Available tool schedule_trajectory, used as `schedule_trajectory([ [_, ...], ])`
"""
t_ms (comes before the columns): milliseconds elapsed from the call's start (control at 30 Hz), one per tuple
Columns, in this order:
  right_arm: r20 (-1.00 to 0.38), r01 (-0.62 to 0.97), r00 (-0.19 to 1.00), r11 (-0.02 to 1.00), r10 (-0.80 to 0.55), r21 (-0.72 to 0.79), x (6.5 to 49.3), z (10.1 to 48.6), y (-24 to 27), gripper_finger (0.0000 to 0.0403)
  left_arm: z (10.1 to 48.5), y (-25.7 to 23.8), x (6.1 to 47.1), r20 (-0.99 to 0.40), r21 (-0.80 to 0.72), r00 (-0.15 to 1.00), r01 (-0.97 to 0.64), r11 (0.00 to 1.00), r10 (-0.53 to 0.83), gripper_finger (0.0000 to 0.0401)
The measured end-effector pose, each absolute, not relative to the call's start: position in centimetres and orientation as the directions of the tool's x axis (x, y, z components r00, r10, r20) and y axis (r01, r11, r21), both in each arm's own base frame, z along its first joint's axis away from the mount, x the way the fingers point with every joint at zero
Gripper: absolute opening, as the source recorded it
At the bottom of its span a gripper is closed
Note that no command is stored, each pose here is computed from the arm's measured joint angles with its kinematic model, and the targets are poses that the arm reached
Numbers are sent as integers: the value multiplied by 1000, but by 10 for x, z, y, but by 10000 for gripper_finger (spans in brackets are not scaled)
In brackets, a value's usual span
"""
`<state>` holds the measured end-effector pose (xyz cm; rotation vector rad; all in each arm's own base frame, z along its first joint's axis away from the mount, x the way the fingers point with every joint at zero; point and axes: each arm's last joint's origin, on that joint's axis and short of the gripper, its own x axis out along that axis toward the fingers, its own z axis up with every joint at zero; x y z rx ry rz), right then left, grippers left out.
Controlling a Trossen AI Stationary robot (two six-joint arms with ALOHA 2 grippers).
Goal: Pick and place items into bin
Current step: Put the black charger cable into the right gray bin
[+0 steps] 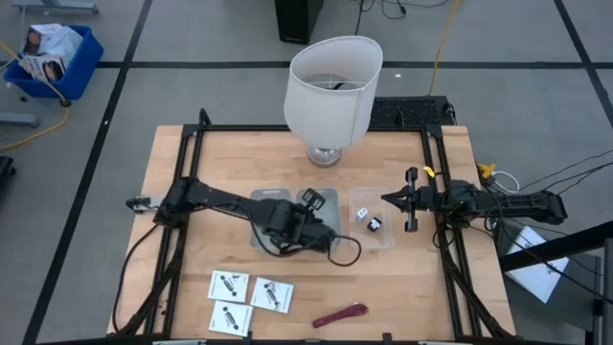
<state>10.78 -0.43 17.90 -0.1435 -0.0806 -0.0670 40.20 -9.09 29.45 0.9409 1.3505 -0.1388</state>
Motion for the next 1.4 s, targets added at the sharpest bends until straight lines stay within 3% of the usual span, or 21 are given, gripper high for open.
schedule_trajectory([
  [200, 85, 72, 995, 988, -61, -139, 108, 179, -4, 0, 292, -76, 410, -875, 478, 285, 641, 600, 392, 26],
  [600, 85, 72, 995, 988, -61, -140, 108, 179, -4, 0, 247, -51, 419, -884, 450, 258, 698, 558, 390, 26],
  [1400, 85, 100, 992, 984, -88, -145, 108, 179, -5, 0, 233, -35, 433, -914, 397, 358, 683, 613, 193, 26],
])
